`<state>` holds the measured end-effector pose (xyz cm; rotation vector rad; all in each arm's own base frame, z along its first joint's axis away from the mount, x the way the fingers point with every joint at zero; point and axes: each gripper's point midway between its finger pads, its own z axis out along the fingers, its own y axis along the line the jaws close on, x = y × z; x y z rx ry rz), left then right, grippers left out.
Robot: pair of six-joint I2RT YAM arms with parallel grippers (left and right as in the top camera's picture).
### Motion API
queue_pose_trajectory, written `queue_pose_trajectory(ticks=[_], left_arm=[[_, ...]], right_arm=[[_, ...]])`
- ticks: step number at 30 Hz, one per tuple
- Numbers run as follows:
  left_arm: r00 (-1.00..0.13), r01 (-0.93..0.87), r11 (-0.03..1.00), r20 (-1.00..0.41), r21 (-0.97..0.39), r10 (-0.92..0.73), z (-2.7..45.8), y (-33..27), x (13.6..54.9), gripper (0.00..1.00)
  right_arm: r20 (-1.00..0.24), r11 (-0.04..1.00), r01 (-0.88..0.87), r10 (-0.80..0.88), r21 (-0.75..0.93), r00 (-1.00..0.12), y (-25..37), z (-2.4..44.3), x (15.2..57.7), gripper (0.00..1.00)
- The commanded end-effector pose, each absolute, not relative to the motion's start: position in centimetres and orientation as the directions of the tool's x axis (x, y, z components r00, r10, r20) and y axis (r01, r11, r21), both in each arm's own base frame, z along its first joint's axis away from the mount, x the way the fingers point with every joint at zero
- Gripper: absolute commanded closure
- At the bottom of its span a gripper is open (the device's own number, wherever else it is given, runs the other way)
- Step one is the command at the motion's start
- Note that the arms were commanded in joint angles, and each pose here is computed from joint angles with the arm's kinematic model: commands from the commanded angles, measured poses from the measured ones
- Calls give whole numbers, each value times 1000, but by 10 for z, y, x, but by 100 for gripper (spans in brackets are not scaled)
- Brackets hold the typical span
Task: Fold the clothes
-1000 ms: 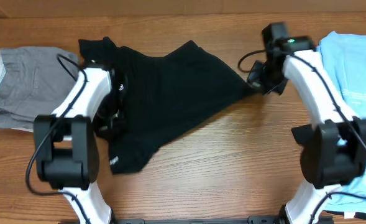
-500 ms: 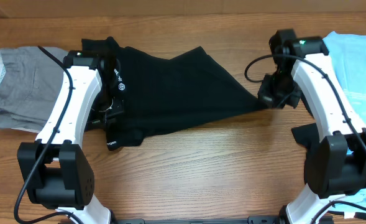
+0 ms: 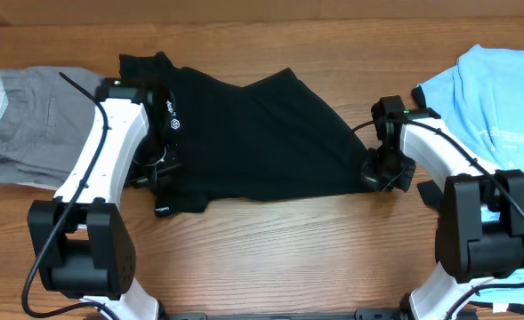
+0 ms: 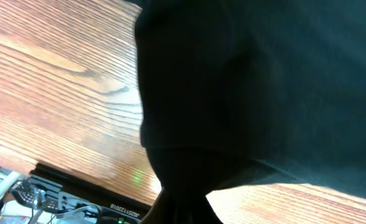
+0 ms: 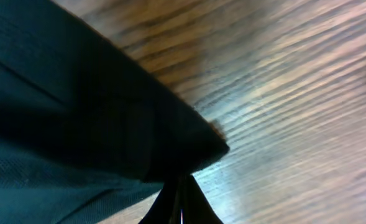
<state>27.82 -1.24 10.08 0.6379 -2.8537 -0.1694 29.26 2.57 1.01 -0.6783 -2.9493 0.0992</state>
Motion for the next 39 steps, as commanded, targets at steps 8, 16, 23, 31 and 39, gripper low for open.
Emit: queue_pose_trajectory(ticks=[8, 16, 23, 31, 39], left_arm=[[-909, -325, 936, 229, 135, -349, 78, -40, 262, 96], [-910, -326, 936, 224, 133, -349, 78, -40, 263, 95], [-912, -327, 936, 217, 129, -348, 77, -41, 265, 96], [-913, -327, 937, 213, 126, -348, 77, -41, 266, 95], [-914, -327, 937, 211, 125, -347, 77, -41, 267, 95]], right_arm=[[118, 892, 450, 452, -45, -884, 34, 11, 290, 80], [191, 883, 465, 446, 67, -874, 57, 14, 288, 78], [177, 873, 471, 447, 127, -877, 64, 21, 302, 73], [96, 853, 508, 500, 121, -861, 57, 19, 320, 70], [58, 845, 528, 525, 84, -849, 48, 17, 324, 69]])
